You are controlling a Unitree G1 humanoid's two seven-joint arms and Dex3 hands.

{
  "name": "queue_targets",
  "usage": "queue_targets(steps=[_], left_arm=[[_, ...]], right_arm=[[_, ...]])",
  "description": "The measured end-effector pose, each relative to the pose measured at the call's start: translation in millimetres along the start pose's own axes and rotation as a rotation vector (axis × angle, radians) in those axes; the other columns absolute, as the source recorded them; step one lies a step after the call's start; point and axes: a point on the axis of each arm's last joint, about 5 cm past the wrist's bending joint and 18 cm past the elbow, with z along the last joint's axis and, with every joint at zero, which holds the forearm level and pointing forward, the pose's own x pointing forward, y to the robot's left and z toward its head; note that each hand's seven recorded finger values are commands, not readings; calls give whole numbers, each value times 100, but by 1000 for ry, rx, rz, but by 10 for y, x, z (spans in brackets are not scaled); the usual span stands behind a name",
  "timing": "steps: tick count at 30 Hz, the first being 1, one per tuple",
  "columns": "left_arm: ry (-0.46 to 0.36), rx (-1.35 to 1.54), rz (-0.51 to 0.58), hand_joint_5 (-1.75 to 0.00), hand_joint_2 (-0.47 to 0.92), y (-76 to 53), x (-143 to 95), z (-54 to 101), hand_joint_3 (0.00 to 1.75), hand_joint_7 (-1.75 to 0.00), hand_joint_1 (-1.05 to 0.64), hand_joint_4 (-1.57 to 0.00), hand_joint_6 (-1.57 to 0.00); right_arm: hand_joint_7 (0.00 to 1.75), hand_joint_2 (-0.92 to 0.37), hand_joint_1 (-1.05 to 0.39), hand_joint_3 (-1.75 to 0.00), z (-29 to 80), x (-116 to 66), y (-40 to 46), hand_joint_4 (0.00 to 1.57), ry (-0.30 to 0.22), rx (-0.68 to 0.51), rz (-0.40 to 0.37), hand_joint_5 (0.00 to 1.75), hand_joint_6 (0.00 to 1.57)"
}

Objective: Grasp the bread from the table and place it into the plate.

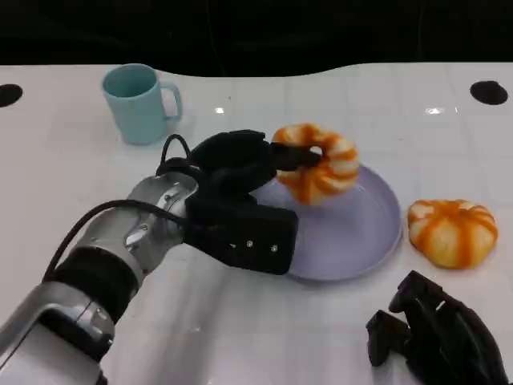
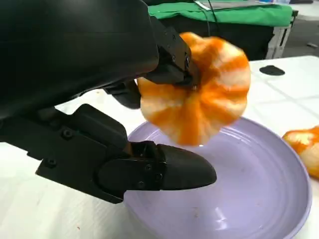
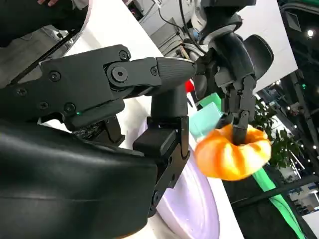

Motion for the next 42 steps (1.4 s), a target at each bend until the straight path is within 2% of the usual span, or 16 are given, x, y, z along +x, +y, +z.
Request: queue_targets(steps=[7, 10, 12, 15, 17, 20, 21, 24, 28, 30, 32, 33, 35, 36, 39, 42], left_arm=[[5, -7, 11, -126, 92, 0, 1, -2, 37, -123, -82, 0, -50], [6, -4, -3, -118, 92, -3, 2, 0, 39, -135, -82, -2, -37], [7, 4, -15, -125, 92, -13, 5, 5, 40, -139, -82, -10, -25], [-1, 8, -20, -119, 92, -20, 6, 12, 40, -119, -82, -23, -15], [-6, 8, -21, -113, 92, -21, 7, 15, 40, -88, -83, -20, -17], [-19, 8, -20, -133, 92, -21, 6, 20, 38, -56, -84, -7, -35], [-25, 7, -20, -138, 92, -20, 6, 23, 38, -52, -84, -4, -39], [-43, -13, -8, -131, 92, -12, 4, 28, 35, -52, -82, 0, -52], [-65, -45, 0, -125, 92, 1, -8, 29, 35, -53, -82, 0, -55], [-80, -67, 14, -127, 92, 4, -35, 24, 37, -81, -79, -3, -40], [-99, -114, 39, -127, 92, -8, -101, -4, 33, -96, -74, -12, -35], [-110, -149, 61, -136, 92, -24, -145, -19, 28, -109, -69, -23, -34], [-126, -262, 118, -144, 92, -83, -251, -57, 25, -120, -64, -32, -34], [-131, -324, 150, -159, 92, -118, -305, -77, 21, -137, -58, -41, -36], [-149, -616, 277, -173, 92, -278, -468, -101, 26, -159, -58, -55, -40], [-181, -947, 400, -174, 92, -495, -629, -41, 34, -165, -67, -56, -41]], right_arm=[[142, -92, -56, -25, -8, 8, 19, 78, 3, 2, 7, 168, 69], [142, -92, -56, -26, -14, 10, 30, 78, 4, 3, 10, 169, 70], [142, -92, -56, -27, -23, 6, 36, 78, 6, 6, 10, 170, 69], [142, -92, -56, -27, -33, -4, 42, 78, 6, 9, 8, 170, 69], [143, -92, -56, -27, -34, -10, 43, 78, 6, 8, 8, 170, 69], [142, -92, -56, -25, -32, -17, 47, 79, 5, 6, 8, 170, 70], [142, -92, -56, -25, -31, -18, 47, 79, 4, 7, 8, 170, 70], [142, -92, -58, -24, -26, -15, 50, 79, 4, 16, 10, 170, 70], [142, -92, -57, -25, -27, -21, 50, 79, 4, 16, 9, 170, 69], [142, -92, -57, -25, -30, -29, 51, 79, 5, 16, 8, 169, 69], [142, -92, -57, -25, -31, -35, 52, 79, 5, 16, 7, 169, 69], [142, -92, -57, -25, -33, -41, 51, 79, 5, 16, 6, 169, 69], [142, -92, -57, -25, -36, -47, 50, 79, 6, 17, 4, 169, 70], [142, -92, -57, -25, -36, -48, 50, 78, 6, 17, 3, 169, 69], [142, -92, -57, -24, -36, -51, 49, 78, 7, 16, 2, 168, 69], [142, -92, -57, -24, -37, -49, 49, 78, 9, 18, 3, 168, 69]])
